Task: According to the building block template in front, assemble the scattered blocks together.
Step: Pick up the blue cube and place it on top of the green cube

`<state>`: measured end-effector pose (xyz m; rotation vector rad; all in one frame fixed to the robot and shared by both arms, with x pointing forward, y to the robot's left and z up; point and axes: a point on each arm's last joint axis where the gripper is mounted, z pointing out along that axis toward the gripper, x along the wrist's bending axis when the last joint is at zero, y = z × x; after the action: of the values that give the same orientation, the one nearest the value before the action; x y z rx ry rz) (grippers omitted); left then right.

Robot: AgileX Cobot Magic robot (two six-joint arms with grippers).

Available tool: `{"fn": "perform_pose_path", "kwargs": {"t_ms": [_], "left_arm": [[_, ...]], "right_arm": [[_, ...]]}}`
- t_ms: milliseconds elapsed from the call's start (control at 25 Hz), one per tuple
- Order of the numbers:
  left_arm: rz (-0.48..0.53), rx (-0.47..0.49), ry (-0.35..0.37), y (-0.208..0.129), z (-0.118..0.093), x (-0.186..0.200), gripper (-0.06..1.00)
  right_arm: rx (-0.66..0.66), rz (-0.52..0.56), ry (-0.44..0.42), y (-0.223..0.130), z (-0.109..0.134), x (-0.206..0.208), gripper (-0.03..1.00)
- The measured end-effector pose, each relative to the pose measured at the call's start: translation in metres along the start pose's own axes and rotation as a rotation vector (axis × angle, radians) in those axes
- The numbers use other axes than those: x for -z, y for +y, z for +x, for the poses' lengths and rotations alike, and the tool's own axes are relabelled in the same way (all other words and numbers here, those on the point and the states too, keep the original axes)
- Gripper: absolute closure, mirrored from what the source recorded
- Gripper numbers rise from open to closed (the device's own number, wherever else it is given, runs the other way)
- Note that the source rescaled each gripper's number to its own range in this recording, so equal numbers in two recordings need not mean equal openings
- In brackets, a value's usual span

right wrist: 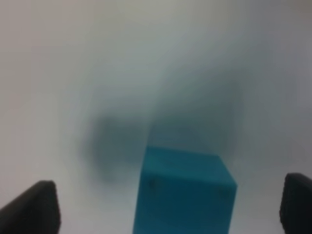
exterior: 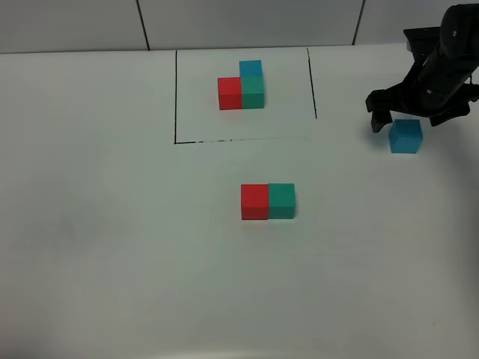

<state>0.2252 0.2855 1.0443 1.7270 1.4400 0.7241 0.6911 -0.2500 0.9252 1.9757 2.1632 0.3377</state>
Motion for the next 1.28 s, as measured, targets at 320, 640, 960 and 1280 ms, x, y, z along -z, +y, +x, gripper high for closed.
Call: {"fn": "perform_pose_path", "kwargs": {"t_ms": [320, 640, 960, 1280], "left_arm": [[0.0, 0.0, 0.0, 0.0, 0.0, 0.0, 0.04], [0.0, 0.0, 0.0, 0.0, 0.0, 0.0, 0.05], [0.0, 0.0, 0.0, 0.0, 0.0, 0.0, 0.05], [0.0, 0.0, 0.0, 0.0, 0.0, 0.0, 0.05]], "right_arm": [[0.001, 0.051, -0.002, -0.005, 0.0, -0.021, 0.31], [-0.028, 0.046, -0.037, -0.005, 0.0, -0.021, 0.95], [0.096, 0.049, 0.012, -0.015, 0.099, 0.002, 0.95], [0.065, 0.009, 0.073, -0.039, 0.185, 0.012, 0.95]]}}
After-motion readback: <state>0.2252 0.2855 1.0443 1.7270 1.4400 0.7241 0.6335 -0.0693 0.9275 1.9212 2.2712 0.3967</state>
